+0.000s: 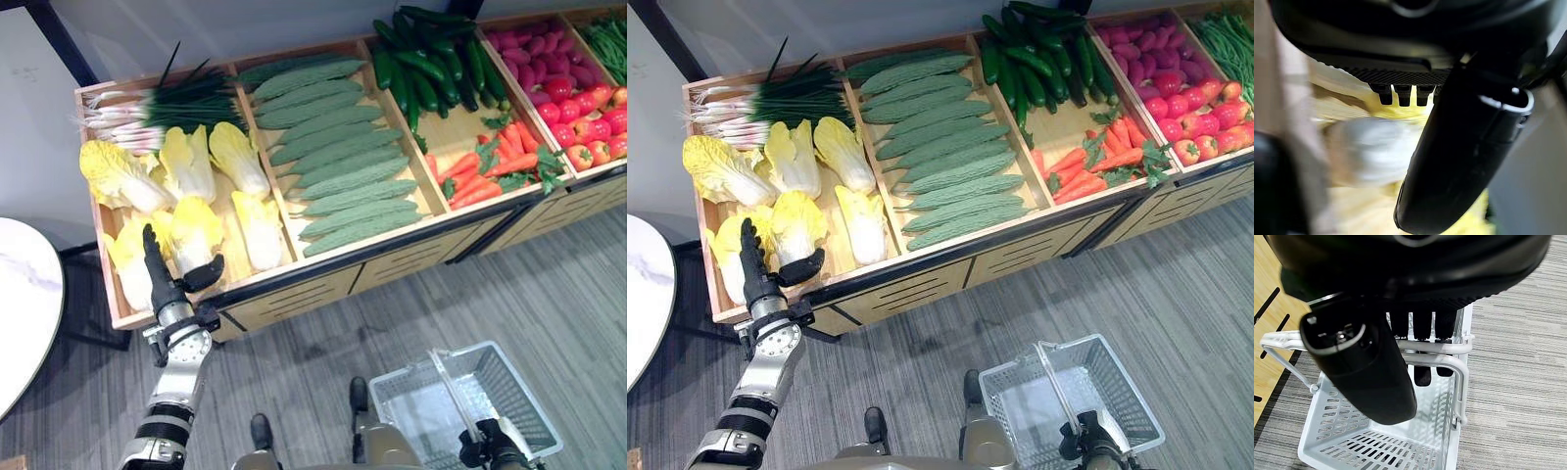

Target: Get the vegetables into the basket

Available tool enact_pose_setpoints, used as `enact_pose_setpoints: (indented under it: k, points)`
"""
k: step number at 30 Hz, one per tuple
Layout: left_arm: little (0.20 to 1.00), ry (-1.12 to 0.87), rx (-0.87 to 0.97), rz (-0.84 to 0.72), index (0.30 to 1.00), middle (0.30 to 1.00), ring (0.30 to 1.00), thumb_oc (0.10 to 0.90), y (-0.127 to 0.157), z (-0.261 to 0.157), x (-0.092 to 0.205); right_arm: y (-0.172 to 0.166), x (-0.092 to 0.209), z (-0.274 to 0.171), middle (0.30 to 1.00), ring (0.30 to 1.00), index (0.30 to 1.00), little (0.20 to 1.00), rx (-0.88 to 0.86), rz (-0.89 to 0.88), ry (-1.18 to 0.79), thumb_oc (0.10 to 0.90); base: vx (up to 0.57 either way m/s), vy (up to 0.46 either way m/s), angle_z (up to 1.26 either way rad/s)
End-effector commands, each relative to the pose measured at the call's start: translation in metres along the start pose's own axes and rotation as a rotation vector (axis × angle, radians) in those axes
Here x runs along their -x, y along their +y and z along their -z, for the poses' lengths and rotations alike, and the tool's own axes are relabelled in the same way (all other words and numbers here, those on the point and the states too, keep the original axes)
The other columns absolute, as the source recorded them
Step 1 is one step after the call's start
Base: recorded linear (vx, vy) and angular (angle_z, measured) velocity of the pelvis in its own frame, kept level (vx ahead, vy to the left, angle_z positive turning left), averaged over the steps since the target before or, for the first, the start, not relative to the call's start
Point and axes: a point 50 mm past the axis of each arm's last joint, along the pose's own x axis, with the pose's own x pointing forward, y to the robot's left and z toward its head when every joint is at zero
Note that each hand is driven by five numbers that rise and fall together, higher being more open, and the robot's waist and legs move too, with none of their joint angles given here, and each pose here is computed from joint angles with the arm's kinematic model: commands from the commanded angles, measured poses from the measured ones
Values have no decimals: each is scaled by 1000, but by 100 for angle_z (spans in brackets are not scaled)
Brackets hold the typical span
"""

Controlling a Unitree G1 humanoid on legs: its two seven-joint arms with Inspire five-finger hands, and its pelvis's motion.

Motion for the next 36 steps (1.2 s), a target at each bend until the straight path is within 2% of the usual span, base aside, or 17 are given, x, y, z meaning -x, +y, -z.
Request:
enact_pose_setpoints:
  k: [1,9,10,11,12,17,22,25,27,28,29,30,31,33,34,35,36]
  points:
    - [1000,-188,-100,-55,1000,1000,1000,900,5,-38,-30,2,0,-5,300,300,300,300,63,27,-29,400,0,0,0]
    - [1000,-66,-478,-49,1000,1000,1000,900,13,-4,-46,2,-1,-13,300,300,300,300,99,14,-69,400,-5,5,-8]
    - [596,-17,-576,-53,596,596,596,612,16,6,-51,2,-2,-18,300,300,300,300,109,10,-87,400,-12,12,-9]
    - [596,-18,-576,-53,596,596,596,612,16,5,-51,2,-2,-19,300,300,300,300,108,10,-87,400,-18,20,-18]
    - [300,53,-666,-68,300,300,300,400,25,19,-54,1,-3,-24,300,300,300,300,125,7,-107,400,-5,11,-18]
    - [300,188,-754,-74,300,300,300,400,37,38,-52,0,-5,-32,300,300,300,300,152,6,-140,400,-5,13,-12]
    - [300,261,-686,-141,300,300,300,400,49,44,-53,-1,-6,-37,300,300,300,300,168,1,-157,400,-4,8,-9]
    - [300,43,-392,-247,300,300,300,400,33,-7,-68,2,-5,-33,300,300,300,300,163,-1,-146,400,0,0,0]
    - [300,-236,-94,-314,300,300,300,400,28,-69,-64,4,-3,-23,300,300,300,300,139,-5,-109,400,0,-20,8]
    - [300,-331,-1,-304,300,300,300,400,26,-92,-58,4,-2,-20,300,300,300,300,128,-6,-95,400,3,-21,16]
    - [300,-331,-1,-304,300,300,300,400,26,-92,-58,4,-2,-20,300,300,300,300,128,-6,-95,400,-12,-20,25]
    - [300,-496,198,-255,300,300,300,400,23,-131,-41,3,-2,-17,300,300,300,300,102,1,-79,400,-18,-12,26]
    - [300,-501,211,-227,300,300,300,400,22,-131,-39,3,-2,-18,300,300,300,300,92,0,-81,400,-19,-10,18]
    - [300,-554,353,-143,300,300,300,400,22,-142,-28,3,-2,-19,300,300,300,300,81,-2,-87,400,-1,16,8]
    - [300,-587,495,-42,300,300,300,400,25,-150,-19,1,-3,-21,300,300,300,300,77,-2,-95,400,-5,20,9]
    - [300,-587,496,-41,300,300,300,400,25,-150,-19,1,-3,-21,300,300,300,300,78,-3,-95,400,-4,20,4]
    - [300,-607,580,24,300,300,300,400,26,-155,-12,0,-3,-21,300,300,300,300,78,-3,-97,400,0,0,0]
